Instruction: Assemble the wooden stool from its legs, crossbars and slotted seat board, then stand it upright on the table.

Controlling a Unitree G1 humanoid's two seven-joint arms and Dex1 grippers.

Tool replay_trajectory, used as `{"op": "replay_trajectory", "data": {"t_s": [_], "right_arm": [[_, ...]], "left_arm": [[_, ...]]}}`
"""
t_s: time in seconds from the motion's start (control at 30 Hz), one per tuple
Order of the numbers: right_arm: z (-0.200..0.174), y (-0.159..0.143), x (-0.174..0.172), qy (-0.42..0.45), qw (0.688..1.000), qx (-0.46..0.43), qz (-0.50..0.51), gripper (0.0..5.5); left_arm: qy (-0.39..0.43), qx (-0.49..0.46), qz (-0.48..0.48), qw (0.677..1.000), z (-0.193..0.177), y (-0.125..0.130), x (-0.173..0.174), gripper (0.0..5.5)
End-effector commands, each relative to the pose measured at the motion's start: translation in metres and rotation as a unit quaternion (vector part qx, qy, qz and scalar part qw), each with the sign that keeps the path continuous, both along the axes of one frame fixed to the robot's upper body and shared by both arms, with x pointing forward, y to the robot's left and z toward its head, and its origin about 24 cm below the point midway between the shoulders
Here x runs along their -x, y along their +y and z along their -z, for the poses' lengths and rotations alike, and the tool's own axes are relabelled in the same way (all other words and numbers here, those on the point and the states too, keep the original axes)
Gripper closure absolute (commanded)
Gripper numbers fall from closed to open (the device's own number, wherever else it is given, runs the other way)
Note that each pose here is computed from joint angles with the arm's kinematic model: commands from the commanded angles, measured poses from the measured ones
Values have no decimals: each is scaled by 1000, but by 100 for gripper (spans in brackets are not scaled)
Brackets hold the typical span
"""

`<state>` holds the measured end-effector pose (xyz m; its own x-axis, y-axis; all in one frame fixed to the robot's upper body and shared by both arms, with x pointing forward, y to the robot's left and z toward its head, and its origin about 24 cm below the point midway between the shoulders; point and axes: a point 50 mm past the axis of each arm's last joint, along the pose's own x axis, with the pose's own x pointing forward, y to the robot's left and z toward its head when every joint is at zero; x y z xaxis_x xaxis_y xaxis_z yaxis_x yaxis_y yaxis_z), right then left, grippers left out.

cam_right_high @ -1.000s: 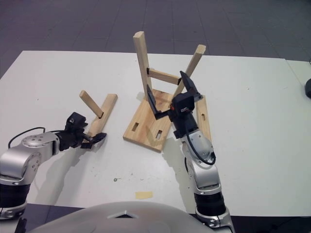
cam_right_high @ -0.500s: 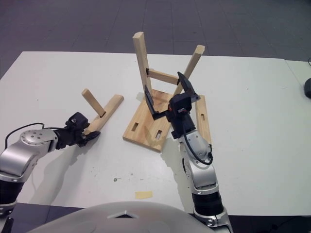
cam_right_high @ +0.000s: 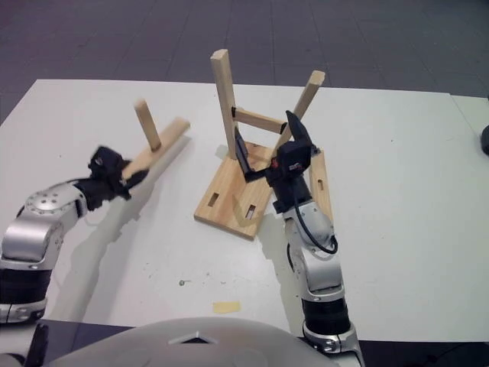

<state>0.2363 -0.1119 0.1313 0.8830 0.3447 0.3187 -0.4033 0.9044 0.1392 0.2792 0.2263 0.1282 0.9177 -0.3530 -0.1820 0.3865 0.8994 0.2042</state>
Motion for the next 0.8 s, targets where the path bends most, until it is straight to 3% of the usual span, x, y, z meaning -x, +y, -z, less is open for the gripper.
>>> {"op": "replay_trajectory", "data": {"t_s": [0.03,0.2,0.4,0.53,0.73,0.8], "right_arm": [[-24,-6,-7,13,992,-107,-69,10],[-54,-21,-15,7,971,-213,-108,10],[-83,-30,-11,6,921,-328,-210,10],[-88,-33,-12,21,901,-357,-243,10],[-82,-23,-22,45,901,-356,-245,10],[-80,-19,-22,51,899,-357,-248,40]], "left_arm": [[-151,26,8,988,-46,-16,-9,346],[-232,7,51,971,-66,-36,-4,346],[-282,-12,169,944,-88,-62,13,346],[-261,-19,261,929,-86,-77,22,346],[-210,-28,327,921,-62,-88,29,346],[-201,-32,343,917,-58,-92,31,346]]}}
